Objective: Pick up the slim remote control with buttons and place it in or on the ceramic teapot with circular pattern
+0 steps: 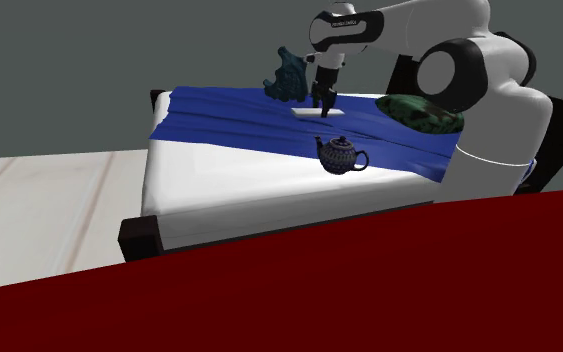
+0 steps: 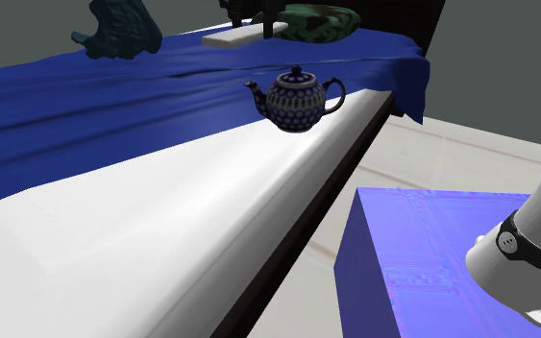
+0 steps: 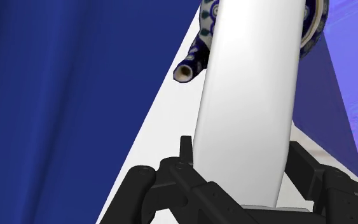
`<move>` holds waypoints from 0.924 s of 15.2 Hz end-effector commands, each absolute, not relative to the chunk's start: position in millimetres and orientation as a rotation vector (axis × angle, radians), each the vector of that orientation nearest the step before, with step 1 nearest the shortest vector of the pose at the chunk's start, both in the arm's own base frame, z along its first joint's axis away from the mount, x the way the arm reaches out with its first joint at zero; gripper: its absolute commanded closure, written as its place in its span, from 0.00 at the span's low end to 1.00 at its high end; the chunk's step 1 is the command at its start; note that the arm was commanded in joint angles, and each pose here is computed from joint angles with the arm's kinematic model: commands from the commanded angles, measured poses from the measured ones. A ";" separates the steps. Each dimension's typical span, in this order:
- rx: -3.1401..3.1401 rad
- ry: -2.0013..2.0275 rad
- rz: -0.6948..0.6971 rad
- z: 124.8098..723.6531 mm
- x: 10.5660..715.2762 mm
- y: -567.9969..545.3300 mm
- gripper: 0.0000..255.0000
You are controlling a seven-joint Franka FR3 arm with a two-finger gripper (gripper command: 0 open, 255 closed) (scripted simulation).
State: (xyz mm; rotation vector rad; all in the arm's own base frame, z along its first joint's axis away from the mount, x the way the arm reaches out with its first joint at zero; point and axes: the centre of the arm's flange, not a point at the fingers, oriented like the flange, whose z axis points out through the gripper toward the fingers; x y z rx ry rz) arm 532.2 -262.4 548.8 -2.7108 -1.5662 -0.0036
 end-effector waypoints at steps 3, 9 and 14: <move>-2.710 -1.568 -0.004 550.2 487.7 -292.0 1.00; -2.710 -1.568 -0.004 545.7 435.0 -328.3 1.00; -2.710 -1.568 -0.004 519.3 435.0 -328.3 1.00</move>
